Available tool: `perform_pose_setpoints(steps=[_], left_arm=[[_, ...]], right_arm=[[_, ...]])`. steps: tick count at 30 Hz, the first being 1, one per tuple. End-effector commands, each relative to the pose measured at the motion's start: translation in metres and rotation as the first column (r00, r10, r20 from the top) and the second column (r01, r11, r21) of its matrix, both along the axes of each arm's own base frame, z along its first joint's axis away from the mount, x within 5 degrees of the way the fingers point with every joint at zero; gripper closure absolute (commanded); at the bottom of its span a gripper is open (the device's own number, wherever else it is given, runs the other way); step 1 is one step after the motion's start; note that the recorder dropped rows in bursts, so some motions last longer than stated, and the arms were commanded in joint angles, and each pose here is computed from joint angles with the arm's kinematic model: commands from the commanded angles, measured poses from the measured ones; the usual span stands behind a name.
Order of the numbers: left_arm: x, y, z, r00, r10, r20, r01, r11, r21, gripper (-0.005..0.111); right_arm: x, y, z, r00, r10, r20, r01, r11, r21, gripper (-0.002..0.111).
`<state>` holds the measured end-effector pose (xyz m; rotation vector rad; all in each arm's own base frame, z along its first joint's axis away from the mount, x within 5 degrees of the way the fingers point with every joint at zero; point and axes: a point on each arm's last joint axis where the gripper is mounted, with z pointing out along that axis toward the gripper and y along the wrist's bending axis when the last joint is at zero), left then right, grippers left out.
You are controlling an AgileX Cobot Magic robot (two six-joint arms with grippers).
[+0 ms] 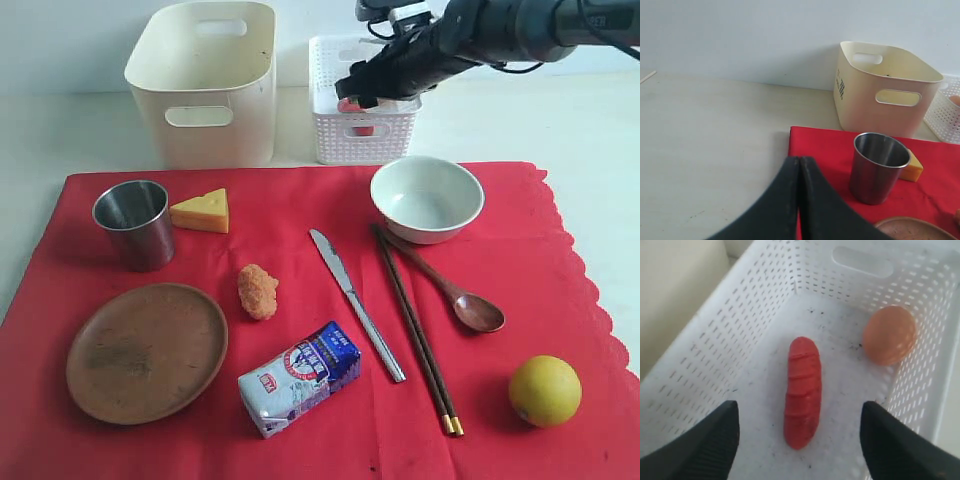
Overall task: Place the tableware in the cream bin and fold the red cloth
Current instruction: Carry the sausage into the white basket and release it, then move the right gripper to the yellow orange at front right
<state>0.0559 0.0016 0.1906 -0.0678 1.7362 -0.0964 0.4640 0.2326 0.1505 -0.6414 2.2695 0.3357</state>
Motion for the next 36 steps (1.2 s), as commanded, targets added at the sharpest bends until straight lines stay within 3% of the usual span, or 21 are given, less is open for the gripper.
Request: perform_pose_setpoints(steps=[1,13,21,28,36], left_arm=[[0.000,0.000,0.001,1.000,-0.002,0.012,0.002,1.000,0.005,0.105],[0.000,0.000,0.001,1.000,-0.002,0.012,0.002,1.000,0.005,0.105],[0.000,0.000,0.001,1.000,-0.002,0.012,0.002,1.000,0.005,0.105],[0.000,0.000,0.001,1.000,-0.002,0.012,0.002,1.000,0.005,0.105],[0.000,0.000,0.001,1.000,-0.002,0.012,0.002,1.000,0.005,0.105]], right_arm=[[-0.012,-0.003,0.047,0.999,0.046,0.000,-0.046,0.999,-0.005,0.046],[-0.054,-0.014,0.129,0.987,0.142,-0.072,-0.142,0.990,-0.004,0.063],[-0.085,-0.028,0.136,0.979,0.154,-0.135,-0.159,0.987,-0.021,0.108],[-0.118,-0.047,0.118,0.987,0.104,-0.122,-0.107,0.994,-0.019,0.108],[-0.167,-0.061,0.104,0.985,0.136,-0.109,-0.126,0.988,0.095,0.108]])
